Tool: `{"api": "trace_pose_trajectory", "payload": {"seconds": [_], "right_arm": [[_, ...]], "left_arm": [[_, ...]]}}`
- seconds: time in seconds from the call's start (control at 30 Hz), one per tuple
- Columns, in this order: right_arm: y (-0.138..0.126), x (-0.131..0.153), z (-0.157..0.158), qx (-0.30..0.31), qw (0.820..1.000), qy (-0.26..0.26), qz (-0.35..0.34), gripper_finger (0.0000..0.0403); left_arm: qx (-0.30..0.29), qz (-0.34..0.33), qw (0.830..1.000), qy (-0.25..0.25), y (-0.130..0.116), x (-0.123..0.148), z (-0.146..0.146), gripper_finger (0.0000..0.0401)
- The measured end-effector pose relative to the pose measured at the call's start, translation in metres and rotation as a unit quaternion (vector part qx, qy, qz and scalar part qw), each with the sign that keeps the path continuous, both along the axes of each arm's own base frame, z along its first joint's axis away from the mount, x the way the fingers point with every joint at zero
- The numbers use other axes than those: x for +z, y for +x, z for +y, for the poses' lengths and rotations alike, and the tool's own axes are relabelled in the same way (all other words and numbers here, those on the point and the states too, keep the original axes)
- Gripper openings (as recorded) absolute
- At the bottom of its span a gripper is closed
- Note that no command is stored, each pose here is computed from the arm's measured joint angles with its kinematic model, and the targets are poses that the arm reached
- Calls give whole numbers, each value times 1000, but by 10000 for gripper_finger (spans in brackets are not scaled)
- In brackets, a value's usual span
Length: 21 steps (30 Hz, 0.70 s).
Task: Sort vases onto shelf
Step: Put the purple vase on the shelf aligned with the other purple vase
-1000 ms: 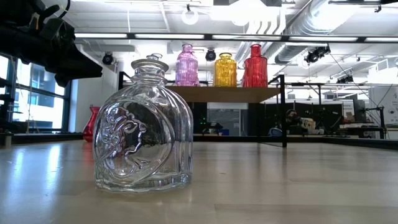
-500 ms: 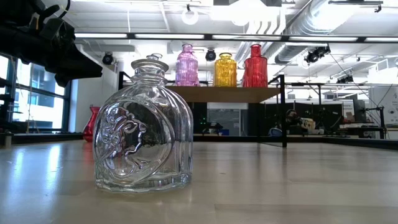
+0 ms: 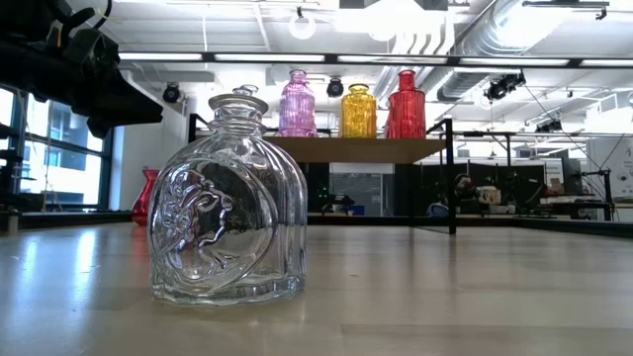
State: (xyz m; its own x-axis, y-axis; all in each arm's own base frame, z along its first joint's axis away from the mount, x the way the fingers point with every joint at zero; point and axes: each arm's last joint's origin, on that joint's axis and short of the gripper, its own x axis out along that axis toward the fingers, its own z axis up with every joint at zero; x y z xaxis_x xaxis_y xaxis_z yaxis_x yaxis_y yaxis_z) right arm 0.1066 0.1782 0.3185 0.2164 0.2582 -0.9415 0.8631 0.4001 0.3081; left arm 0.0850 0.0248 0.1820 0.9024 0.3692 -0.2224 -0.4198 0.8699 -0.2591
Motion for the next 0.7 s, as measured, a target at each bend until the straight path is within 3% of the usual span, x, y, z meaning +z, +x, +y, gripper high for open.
{"api": "trace_pose_trajectory", "payload": {"seconds": [0.7], "right_arm": [[3,-23,25,-2,998,-29,56,96]], "left_arm": [[0,0,1000,0,0,0,0,95]]}}
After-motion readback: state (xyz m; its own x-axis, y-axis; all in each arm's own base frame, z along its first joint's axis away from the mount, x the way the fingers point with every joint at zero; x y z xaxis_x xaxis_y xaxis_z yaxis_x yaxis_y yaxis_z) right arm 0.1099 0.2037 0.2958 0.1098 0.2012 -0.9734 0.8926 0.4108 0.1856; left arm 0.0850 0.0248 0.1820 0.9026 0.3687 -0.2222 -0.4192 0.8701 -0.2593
